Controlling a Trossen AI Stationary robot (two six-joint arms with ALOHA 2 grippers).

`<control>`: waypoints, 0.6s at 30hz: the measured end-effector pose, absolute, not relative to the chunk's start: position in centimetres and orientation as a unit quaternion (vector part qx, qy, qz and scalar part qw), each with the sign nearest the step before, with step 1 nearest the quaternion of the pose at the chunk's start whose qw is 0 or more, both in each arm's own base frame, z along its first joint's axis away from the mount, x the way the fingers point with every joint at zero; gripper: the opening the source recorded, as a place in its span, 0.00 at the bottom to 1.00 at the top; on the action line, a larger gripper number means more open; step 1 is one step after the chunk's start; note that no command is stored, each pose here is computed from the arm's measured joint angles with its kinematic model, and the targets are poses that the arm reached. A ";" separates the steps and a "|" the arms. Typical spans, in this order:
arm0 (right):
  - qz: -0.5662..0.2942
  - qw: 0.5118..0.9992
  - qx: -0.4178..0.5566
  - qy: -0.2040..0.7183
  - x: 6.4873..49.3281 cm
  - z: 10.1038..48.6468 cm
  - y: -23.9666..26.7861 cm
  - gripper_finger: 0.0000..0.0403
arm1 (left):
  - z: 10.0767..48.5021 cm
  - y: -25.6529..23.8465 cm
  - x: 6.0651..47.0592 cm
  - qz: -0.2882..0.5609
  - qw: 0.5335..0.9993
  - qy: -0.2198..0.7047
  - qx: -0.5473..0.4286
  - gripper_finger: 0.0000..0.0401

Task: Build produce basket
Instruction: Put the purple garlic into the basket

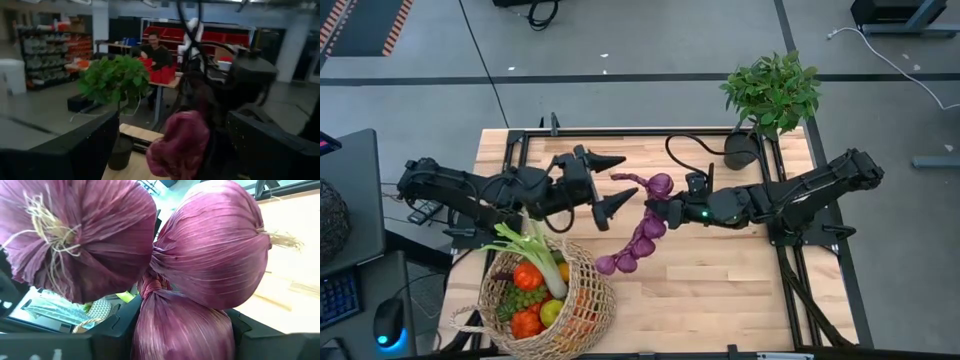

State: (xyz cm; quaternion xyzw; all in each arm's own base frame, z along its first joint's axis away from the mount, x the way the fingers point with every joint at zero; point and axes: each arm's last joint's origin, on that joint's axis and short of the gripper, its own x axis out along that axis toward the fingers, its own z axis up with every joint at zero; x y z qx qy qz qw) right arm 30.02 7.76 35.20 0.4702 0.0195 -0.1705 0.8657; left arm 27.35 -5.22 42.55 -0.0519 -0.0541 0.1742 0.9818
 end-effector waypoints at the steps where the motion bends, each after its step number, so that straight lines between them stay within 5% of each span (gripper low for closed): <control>1: -0.170 0.866 0.470 0.019 30.0 35.2 7.8 0.44 | 42.5 -5.1 27.4 0.178 0.981 -0.056 -0.061 0.93; 10: -0.170 0.866 0.470 0.020 30.0 35.2 7.8 0.44 | 42.6 -5.1 27.3 0.177 0.977 -0.064 -0.099 0.85; 18: -0.161 0.867 0.472 0.026 30.0 35.2 7.9 0.44 | 42.5 -5.1 27.4 0.175 0.975 -0.067 -0.123 0.45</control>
